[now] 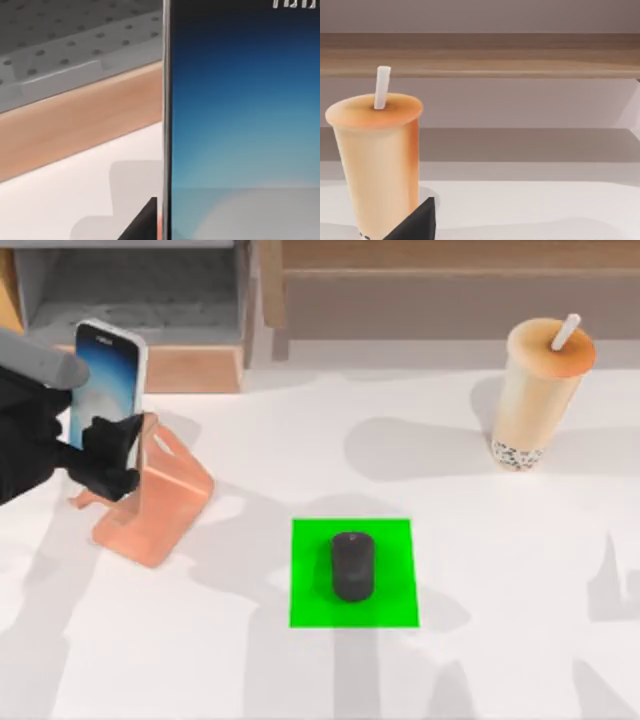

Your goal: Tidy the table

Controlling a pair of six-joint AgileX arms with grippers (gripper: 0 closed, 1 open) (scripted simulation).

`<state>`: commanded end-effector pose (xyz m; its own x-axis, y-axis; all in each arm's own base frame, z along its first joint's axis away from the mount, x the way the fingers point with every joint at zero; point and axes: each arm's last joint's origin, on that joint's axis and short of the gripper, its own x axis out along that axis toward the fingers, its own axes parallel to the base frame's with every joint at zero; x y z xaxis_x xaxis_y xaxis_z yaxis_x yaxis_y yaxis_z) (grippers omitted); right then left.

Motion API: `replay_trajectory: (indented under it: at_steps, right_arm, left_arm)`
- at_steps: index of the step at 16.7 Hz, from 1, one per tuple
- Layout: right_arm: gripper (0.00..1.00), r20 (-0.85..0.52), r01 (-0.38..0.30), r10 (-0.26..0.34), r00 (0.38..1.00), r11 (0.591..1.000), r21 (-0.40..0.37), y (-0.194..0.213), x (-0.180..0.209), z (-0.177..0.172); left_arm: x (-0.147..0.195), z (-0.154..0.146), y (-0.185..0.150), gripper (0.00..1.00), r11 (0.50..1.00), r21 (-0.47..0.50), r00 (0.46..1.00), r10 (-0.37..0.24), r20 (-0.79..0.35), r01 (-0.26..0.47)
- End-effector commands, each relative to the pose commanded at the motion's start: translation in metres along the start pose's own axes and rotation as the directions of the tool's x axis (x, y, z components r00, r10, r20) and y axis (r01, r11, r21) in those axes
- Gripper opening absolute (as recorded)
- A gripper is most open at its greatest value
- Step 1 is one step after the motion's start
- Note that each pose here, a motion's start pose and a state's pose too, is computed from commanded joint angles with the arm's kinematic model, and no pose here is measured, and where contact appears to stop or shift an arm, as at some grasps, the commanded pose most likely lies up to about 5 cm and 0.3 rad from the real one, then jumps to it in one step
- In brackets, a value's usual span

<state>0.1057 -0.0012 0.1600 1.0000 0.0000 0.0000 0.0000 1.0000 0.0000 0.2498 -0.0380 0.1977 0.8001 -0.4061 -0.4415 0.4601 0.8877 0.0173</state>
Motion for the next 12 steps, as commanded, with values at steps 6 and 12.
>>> replay_trajectory:
  at_steps: [6,12]
  right_arm:
    - [1.0,0.0,0.0,0.0,1.0,1.0,0.0,0.0,0.0,0.0]
    - [1.0,0.0,0.0,0.0,1.0,1.0,0.0,0.0,0.0,0.0]
  left_arm:
    - [0.0,0.0,0.0,0.38,1.0,0.0,1.0,0.0,0.0,0.0]
    - [0.0,0.0,0.0,0.83,1.0,0.0,1.0,0.0,0.0,0.0]
